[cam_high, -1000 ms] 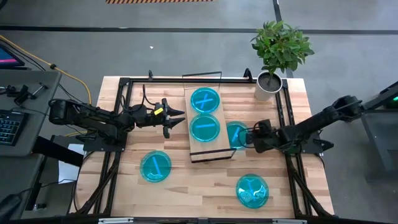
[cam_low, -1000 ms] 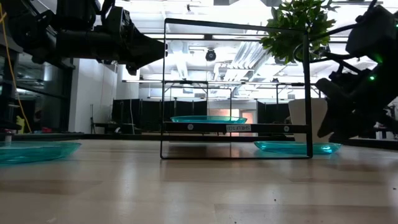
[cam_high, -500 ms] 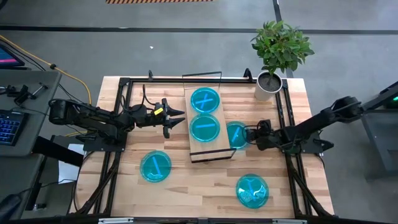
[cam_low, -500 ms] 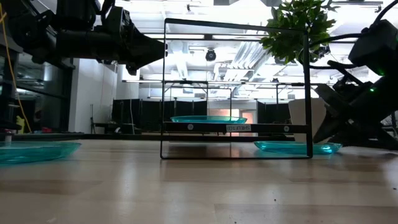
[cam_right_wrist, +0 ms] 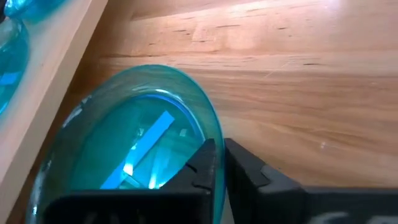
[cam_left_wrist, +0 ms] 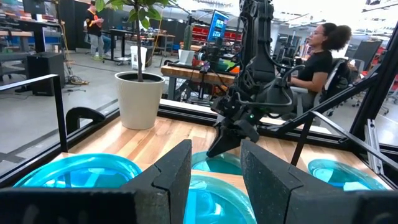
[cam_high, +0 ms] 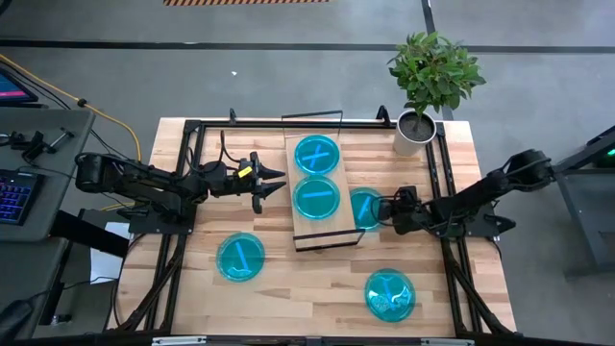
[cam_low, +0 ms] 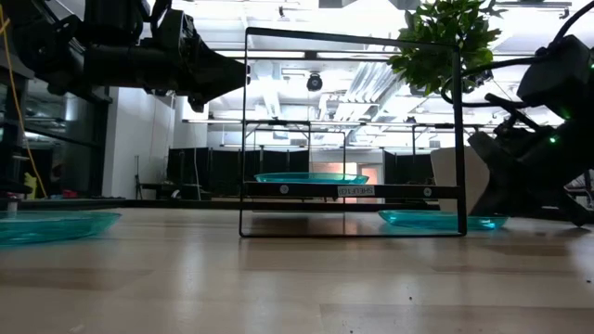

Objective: Place and stack plates onto a shelf
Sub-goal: Stack the blue plate on top of the blue plate on the shelf

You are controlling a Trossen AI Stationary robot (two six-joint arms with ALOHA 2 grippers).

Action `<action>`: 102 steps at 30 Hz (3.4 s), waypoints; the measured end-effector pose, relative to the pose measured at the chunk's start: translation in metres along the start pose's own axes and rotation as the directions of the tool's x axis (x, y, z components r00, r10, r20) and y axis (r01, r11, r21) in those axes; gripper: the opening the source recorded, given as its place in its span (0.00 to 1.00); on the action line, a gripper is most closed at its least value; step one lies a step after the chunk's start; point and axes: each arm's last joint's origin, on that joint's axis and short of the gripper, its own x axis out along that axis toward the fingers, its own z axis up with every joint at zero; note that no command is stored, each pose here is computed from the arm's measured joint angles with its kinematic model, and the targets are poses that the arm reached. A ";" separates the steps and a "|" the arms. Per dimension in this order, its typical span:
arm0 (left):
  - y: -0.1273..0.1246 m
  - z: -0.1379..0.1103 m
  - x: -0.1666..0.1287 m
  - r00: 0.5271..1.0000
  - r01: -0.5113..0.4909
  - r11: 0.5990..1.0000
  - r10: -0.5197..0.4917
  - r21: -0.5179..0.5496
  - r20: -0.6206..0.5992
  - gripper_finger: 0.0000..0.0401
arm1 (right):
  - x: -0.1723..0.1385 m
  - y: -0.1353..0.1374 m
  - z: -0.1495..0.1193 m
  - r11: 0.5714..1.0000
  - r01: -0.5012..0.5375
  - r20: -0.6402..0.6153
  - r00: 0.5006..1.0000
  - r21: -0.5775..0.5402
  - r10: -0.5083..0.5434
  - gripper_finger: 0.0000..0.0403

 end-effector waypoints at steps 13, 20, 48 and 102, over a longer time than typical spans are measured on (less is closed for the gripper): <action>0.000 0.000 0.000 1.000 0.000 0.999 0.000 0.051 0.000 0.32 | -0.017 -0.002 0.017 0.999 -0.045 0.040 0.998 -0.006 0.045 0.00; 0.000 0.000 0.000 1.000 0.000 0.999 0.000 0.052 0.000 0.32 | -0.033 0.000 0.033 0.993 -0.116 0.106 0.987 -0.029 0.118 0.00; -0.001 0.004 0.000 0.999 0.003 0.999 -0.006 0.054 0.045 0.32 | -0.034 0.095 0.059 0.956 -0.217 0.276 0.924 -0.198 0.267 0.00; 0.000 0.004 0.000 0.999 0.000 0.994 -0.004 0.106 0.038 0.32 | 0.047 0.141 0.055 0.878 -0.323 0.188 0.895 -0.354 0.405 0.21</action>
